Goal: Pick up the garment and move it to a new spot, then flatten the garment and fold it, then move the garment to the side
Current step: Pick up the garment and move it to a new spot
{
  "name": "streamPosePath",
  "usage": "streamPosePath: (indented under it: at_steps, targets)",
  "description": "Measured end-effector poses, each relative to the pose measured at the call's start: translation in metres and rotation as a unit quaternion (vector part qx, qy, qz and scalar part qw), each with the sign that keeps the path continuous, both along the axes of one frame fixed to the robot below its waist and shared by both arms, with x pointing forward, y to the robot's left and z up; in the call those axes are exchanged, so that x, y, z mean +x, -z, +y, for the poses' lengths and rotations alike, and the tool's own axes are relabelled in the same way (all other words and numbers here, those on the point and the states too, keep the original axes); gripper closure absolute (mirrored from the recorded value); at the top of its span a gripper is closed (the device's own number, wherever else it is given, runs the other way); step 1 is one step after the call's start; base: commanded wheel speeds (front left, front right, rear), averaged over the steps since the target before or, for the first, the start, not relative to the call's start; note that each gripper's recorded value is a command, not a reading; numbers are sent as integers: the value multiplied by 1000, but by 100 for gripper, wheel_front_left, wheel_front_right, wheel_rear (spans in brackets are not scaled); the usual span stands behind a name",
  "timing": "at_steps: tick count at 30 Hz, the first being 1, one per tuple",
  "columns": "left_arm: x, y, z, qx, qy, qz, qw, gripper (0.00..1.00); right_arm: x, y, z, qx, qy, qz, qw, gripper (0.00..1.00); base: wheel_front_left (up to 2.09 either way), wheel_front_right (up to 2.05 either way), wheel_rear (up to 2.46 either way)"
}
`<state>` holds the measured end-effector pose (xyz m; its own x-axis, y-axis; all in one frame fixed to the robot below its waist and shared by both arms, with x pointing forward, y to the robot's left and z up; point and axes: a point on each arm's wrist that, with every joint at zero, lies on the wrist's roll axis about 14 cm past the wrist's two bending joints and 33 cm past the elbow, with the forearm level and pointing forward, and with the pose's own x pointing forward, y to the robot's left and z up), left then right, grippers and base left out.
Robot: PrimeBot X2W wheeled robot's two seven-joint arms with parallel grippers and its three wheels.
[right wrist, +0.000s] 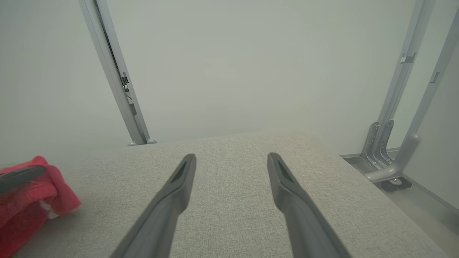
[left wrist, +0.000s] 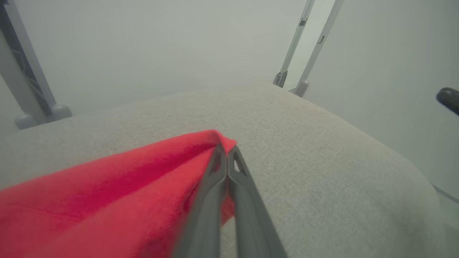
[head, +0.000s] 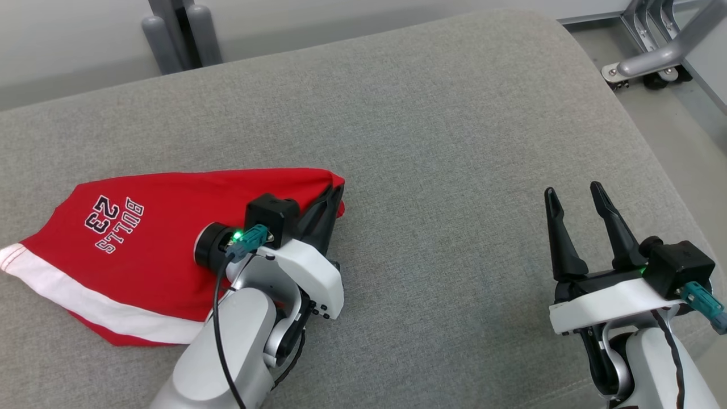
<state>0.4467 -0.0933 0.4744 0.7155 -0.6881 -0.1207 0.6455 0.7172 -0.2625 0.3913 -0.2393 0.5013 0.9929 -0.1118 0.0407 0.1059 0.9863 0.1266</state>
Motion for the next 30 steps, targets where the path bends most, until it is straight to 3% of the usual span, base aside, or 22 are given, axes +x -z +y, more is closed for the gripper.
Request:
streamPosePath:
  at_steps: [8, 17, 18, 19, 20, 26, 30]
  targets:
    - [12, 12, -12, -5, 14, 14, 1000, 100, 3, 8, -1, 6, 3, 8, 1000, 0, 0, 0, 0]
    - [22, -14, -33, -64, 25, 8, 998, 100, 5, 9, 2, 11, -3, 9, 1000, 0, 0, 0, 0]
    - [21, -8, -33, -65, 22, 21, 997, 13, 4, 11, 2, 14, -2, 11, 1000, 0, 0, 0, 0]
    - [19, -6, -32, -63, 23, 24, 997, 13, 4, 11, 2, 14, -2, 11, 1000, 0, 0, 0, 0]
    - [17, -5, -33, -65, 26, 26, 997, 0, 4, 12, 2, 15, -2, 11, 1000, 0, 0, 0, 0]
    - [4, 1, -26, -64, 28, 29, 997, 0, 7, 11, 5, 20, -5, 8, 1000, 0, 0, 0, 0]
    - [12, -2, 4, -56, -17, 7, 998, 0, 13, 10, 14, 22, -18, 3, 1000, 0, 0, 0, 0]
